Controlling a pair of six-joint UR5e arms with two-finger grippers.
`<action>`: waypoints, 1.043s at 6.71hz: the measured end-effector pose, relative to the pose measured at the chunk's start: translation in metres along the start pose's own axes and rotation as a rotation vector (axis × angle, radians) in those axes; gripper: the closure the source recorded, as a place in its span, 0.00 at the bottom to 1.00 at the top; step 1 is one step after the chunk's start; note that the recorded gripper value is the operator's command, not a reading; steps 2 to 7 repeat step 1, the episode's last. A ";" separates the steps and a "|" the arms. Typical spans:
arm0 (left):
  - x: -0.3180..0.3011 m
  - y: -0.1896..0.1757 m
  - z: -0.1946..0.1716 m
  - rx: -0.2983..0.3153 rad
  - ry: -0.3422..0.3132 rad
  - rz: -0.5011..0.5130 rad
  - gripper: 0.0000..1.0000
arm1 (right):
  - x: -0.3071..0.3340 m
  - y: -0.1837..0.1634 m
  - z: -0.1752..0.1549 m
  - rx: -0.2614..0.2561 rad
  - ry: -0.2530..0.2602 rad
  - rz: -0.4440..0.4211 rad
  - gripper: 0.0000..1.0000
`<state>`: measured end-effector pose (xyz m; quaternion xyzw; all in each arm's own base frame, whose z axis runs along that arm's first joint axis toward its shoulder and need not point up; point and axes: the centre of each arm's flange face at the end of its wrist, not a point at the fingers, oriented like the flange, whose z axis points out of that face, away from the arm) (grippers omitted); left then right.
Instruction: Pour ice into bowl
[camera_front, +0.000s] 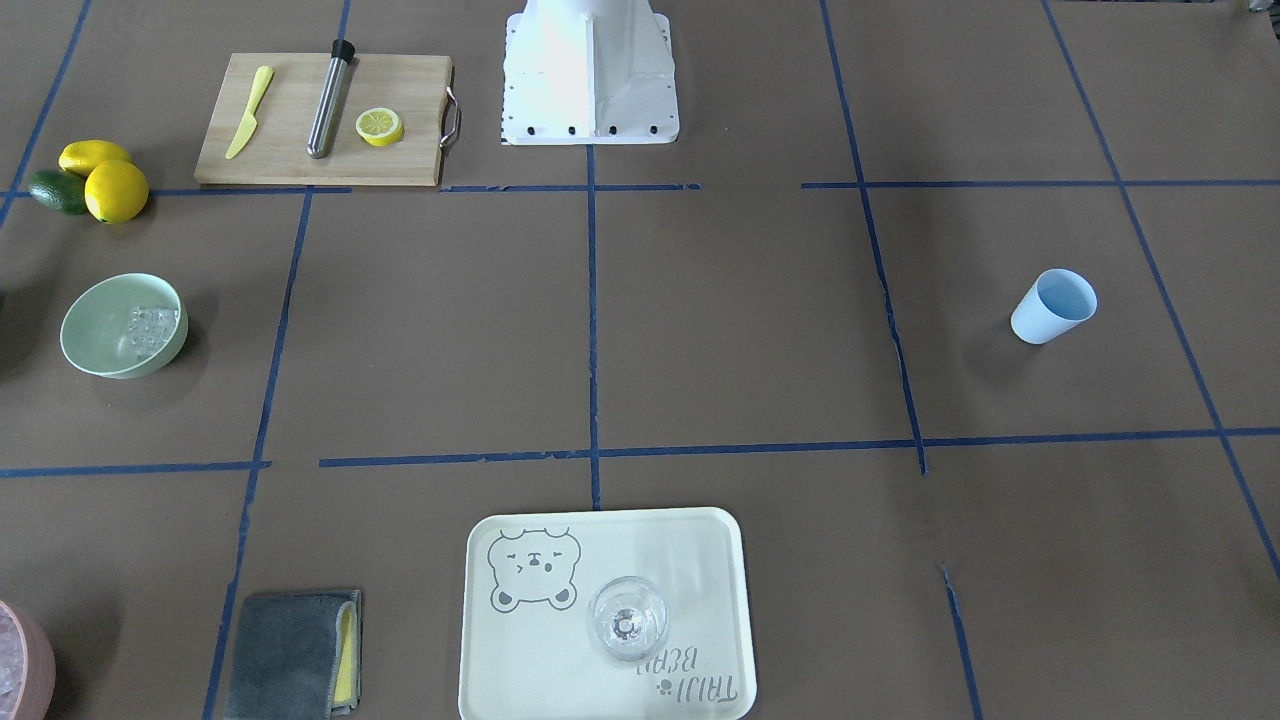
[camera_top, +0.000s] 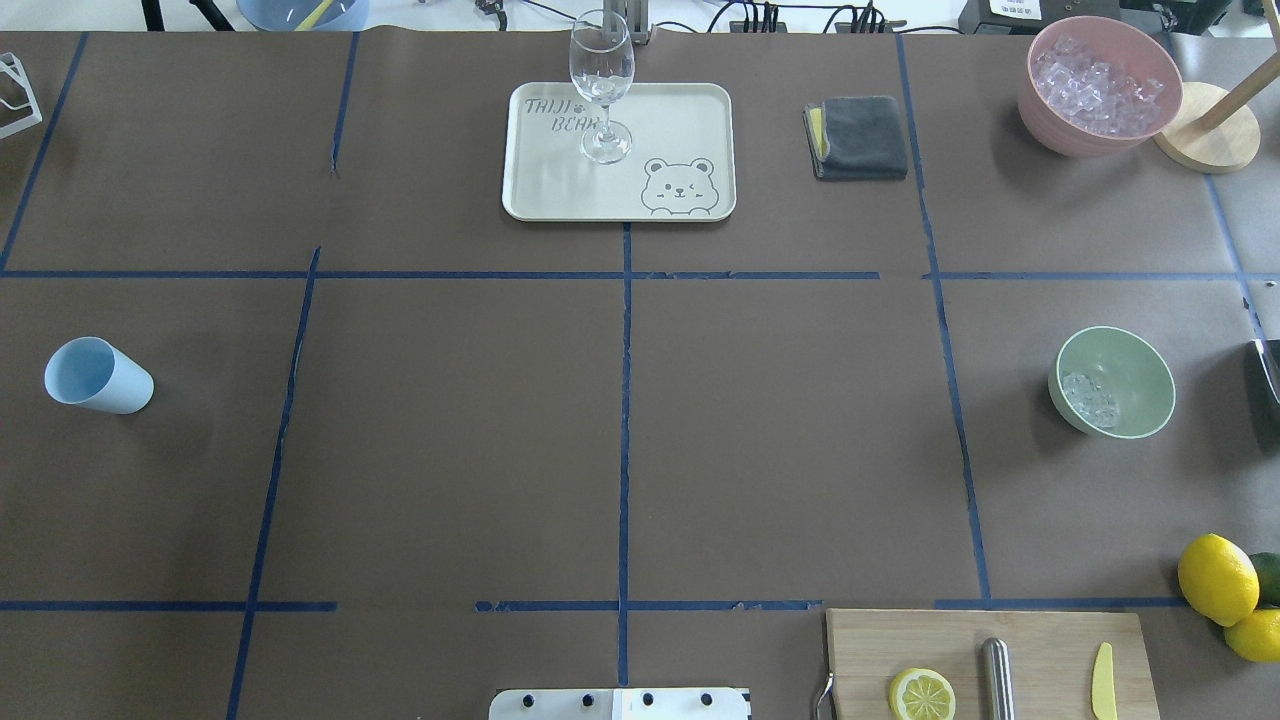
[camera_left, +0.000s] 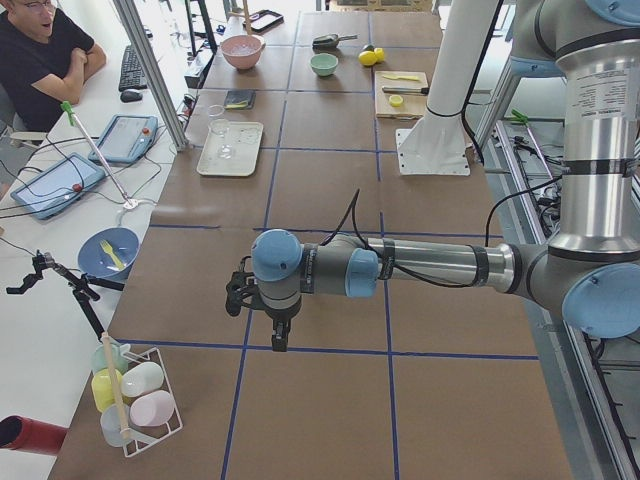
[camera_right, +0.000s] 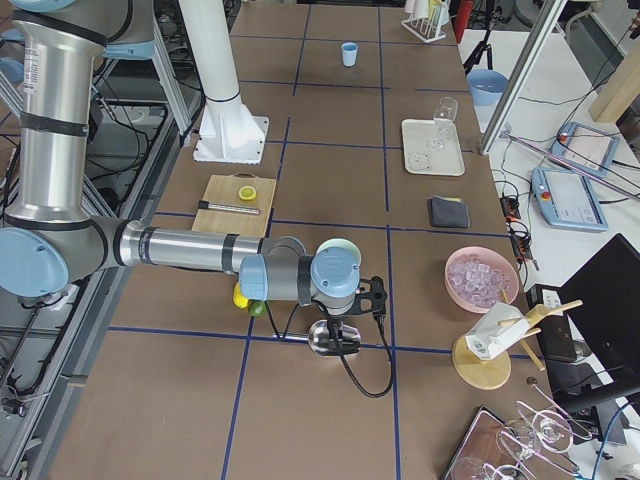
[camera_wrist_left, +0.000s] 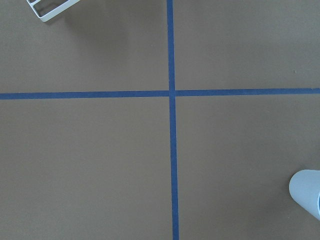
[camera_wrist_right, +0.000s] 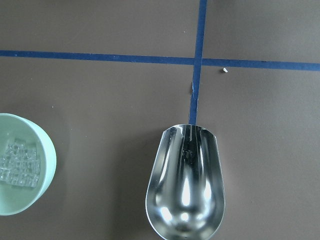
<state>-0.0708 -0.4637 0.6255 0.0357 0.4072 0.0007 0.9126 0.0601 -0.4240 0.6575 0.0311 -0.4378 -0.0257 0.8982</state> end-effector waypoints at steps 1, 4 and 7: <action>0.000 0.000 0.000 0.000 0.000 0.000 0.00 | 0.000 0.000 0.000 0.001 0.000 0.001 0.00; 0.000 0.000 0.000 0.000 0.000 0.000 0.00 | 0.000 0.000 0.000 0.001 0.000 0.001 0.00; 0.000 0.000 0.000 0.000 0.000 0.000 0.00 | 0.000 0.000 0.000 0.001 0.000 0.001 0.00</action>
